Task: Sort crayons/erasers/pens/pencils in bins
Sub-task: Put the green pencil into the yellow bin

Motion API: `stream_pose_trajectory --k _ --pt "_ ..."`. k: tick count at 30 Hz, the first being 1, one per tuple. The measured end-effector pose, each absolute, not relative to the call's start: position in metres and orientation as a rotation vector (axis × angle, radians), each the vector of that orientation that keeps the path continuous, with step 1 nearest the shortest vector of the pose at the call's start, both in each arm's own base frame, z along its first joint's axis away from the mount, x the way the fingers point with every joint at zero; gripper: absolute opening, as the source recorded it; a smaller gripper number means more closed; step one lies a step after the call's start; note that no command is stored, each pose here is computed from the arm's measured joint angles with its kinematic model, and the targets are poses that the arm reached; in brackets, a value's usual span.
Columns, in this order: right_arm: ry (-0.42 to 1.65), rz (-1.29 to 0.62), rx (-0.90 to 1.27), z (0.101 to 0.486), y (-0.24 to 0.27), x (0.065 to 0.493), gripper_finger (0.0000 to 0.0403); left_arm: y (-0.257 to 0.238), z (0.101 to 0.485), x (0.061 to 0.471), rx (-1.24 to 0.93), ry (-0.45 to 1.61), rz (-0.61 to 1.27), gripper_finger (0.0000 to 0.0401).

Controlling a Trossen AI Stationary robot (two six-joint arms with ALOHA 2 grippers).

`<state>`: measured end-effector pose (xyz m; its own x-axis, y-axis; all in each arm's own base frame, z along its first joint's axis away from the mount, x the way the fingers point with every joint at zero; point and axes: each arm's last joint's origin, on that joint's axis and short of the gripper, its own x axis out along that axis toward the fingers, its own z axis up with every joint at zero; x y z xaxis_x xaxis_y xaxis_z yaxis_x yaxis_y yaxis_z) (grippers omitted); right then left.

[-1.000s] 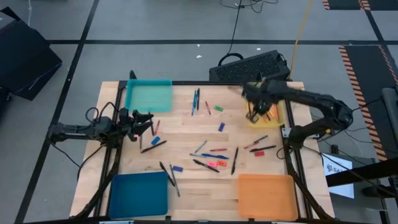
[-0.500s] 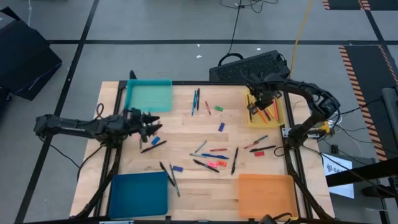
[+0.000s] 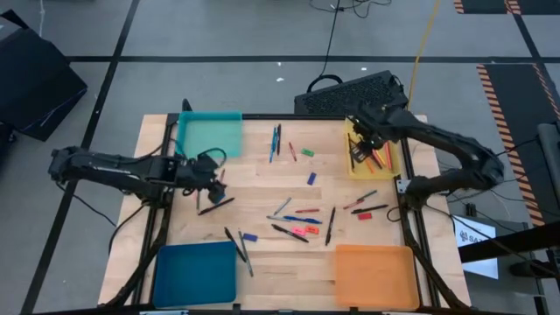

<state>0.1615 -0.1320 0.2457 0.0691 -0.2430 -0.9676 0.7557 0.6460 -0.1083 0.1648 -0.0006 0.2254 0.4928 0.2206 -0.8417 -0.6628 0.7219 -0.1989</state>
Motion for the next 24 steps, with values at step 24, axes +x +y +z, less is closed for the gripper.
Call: stream_pose_trajectory --k 24 --pt "0.721 -0.343 0.445 0.311 -0.020 0.183 0.0126 0.068 0.161 0.163 -0.939 1.353 1.233 0.0228"
